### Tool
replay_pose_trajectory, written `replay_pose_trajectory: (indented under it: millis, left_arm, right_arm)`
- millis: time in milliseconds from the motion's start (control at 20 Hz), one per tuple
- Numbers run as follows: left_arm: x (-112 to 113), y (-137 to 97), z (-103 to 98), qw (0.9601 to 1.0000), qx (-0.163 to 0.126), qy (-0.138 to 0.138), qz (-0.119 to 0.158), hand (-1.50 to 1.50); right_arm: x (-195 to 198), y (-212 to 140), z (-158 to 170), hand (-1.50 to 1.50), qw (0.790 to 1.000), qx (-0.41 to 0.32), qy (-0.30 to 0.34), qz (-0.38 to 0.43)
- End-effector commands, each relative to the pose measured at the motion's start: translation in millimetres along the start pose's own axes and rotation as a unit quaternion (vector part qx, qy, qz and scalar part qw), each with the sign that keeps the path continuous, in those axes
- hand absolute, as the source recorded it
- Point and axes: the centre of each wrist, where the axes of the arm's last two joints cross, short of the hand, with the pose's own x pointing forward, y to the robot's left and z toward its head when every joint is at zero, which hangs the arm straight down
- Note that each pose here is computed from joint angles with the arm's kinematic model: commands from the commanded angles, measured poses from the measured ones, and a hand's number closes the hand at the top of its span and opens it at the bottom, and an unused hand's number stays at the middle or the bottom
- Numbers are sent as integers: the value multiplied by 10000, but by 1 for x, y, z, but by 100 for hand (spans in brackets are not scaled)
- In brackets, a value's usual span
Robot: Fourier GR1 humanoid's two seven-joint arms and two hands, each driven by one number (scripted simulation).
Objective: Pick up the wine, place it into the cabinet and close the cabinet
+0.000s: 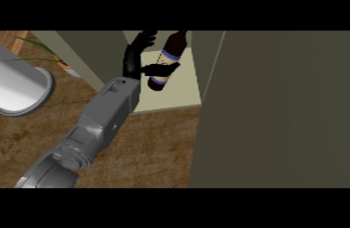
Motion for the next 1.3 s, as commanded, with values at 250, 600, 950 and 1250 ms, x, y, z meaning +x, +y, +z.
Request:
replay_pose_trajectory:
  millis: [250,600,950,1250]
  left_arm:
    - [2,9,-6,9982,417,-50,-426,-150]
    - [23,-14,-8,9974,-248,-471,480,-150]
    - [46,-7,-23,9857,-616,-758,1371,150]
    - [31,-22,-8,9758,-1002,-714,1807,-150]
  right_arm:
    - [30,-1,9,-150,9985,206,-28,-501]
    - [24,-2,5,-150,9989,161,-13,-445]
    - [34,-4,12,-150,9988,71,-25,-478]
    - [46,-8,16,-150,9992,-44,119,-385]
